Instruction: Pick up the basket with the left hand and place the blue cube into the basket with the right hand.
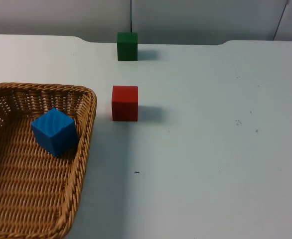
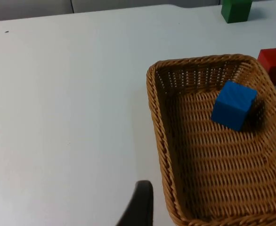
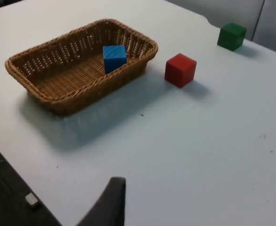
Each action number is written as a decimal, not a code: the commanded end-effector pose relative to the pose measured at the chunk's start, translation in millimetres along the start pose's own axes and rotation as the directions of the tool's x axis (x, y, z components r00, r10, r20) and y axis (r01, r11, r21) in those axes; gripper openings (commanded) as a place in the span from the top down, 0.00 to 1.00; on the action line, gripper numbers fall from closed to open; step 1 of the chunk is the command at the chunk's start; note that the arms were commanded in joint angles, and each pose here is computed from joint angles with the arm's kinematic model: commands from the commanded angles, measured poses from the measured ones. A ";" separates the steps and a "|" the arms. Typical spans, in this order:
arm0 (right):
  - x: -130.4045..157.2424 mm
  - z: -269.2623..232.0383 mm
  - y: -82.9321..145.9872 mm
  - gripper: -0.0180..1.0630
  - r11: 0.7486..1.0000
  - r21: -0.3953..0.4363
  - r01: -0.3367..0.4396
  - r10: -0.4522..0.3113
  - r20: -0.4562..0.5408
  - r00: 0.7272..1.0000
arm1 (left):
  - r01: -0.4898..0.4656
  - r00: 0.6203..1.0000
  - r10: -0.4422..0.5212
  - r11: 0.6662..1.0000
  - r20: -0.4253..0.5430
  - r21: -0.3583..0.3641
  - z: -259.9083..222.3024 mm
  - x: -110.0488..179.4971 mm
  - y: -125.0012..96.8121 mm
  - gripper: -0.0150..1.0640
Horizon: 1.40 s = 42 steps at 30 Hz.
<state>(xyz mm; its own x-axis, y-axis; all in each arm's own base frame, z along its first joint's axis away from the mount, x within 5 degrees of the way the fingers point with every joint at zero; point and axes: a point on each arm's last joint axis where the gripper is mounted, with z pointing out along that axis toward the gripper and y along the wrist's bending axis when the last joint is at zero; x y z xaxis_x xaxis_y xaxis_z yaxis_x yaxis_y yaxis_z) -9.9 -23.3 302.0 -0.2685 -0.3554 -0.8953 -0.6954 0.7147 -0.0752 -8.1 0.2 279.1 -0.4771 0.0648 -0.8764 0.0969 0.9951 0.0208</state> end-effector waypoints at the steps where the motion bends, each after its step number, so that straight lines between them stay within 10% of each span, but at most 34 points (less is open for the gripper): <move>1: 6.2 5.2 1.8 0.02 1.000 -0.014 -0.003 0.003 -0.035 0.999 | 0.010 1.000 -0.011 1.000 0.023 0.011 1.2 -0.5 -0.8 0.26; 34: 13.2 25.7 3.2 0.02 1.000 -0.006 0.010 -0.010 -0.020 1.000 | 0.010 1.000 -0.011 1.000 0.023 0.011 1.2 -0.5 -0.8 0.25; 42: 13.5 26.1 3.2 0.02 1.000 -0.006 0.010 -0.010 -0.022 1.000 | 0.010 1.000 -0.011 1.000 0.023 0.011 1.2 -0.5 -0.8 0.01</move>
<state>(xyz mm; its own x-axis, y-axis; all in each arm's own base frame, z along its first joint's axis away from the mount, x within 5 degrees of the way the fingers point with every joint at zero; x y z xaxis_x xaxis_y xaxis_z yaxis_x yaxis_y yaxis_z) 0.5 -10.2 278.3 -0.2885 -0.3810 -0.8784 -0.7050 0.7053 -0.0744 -6.9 0.0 279.3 -0.4670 0.0609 -0.8822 0.0966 0.9952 0.0176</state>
